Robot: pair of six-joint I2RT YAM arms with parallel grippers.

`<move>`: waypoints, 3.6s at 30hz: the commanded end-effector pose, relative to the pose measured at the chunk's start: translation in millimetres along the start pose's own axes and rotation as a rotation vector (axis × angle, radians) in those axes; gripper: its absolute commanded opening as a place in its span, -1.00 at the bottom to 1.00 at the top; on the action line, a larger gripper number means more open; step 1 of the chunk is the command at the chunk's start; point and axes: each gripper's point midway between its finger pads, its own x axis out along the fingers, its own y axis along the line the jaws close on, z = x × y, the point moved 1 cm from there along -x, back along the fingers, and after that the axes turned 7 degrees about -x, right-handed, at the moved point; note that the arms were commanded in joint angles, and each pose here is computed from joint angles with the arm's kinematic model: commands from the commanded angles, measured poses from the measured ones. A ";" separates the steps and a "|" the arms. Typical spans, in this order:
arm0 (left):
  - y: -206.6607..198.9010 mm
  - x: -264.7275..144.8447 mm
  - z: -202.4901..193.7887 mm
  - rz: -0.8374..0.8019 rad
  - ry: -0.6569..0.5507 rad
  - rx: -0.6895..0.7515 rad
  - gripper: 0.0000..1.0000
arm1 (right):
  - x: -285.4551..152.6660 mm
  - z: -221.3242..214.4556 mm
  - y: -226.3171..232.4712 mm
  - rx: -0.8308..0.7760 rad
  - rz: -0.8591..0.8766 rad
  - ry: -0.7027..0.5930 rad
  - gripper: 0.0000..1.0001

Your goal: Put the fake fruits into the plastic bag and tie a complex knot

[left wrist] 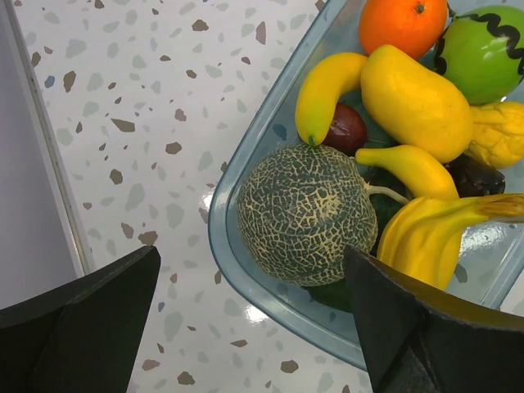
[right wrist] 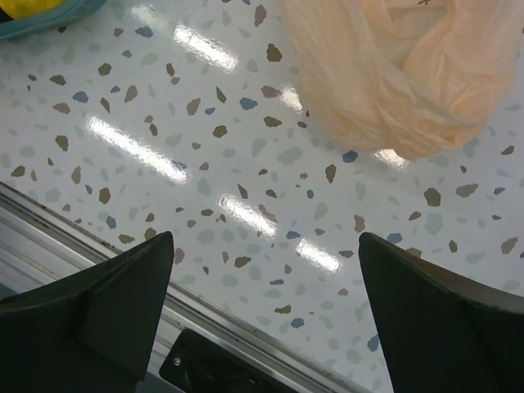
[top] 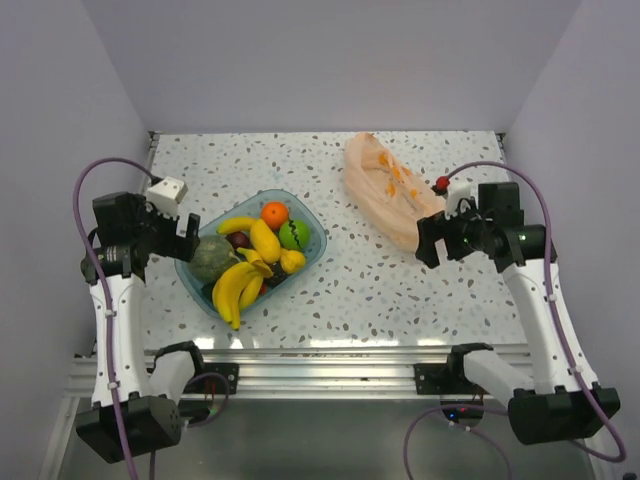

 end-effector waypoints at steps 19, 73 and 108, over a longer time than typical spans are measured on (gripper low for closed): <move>-26.2 -11.5 35.9 -0.147 -0.096 -0.073 1.00 | 100.3 113.1 -102.0 0.046 0.087 0.040 0.97; -68.7 15.1 27.2 -0.434 0.005 0.280 1.00 | 90.8 1.5 -38.2 0.164 -0.029 0.094 -1.00; -173.1 78.2 -56.3 -0.716 0.224 1.088 0.00 | 98.7 -13.4 8.1 0.189 0.129 0.071 -1.00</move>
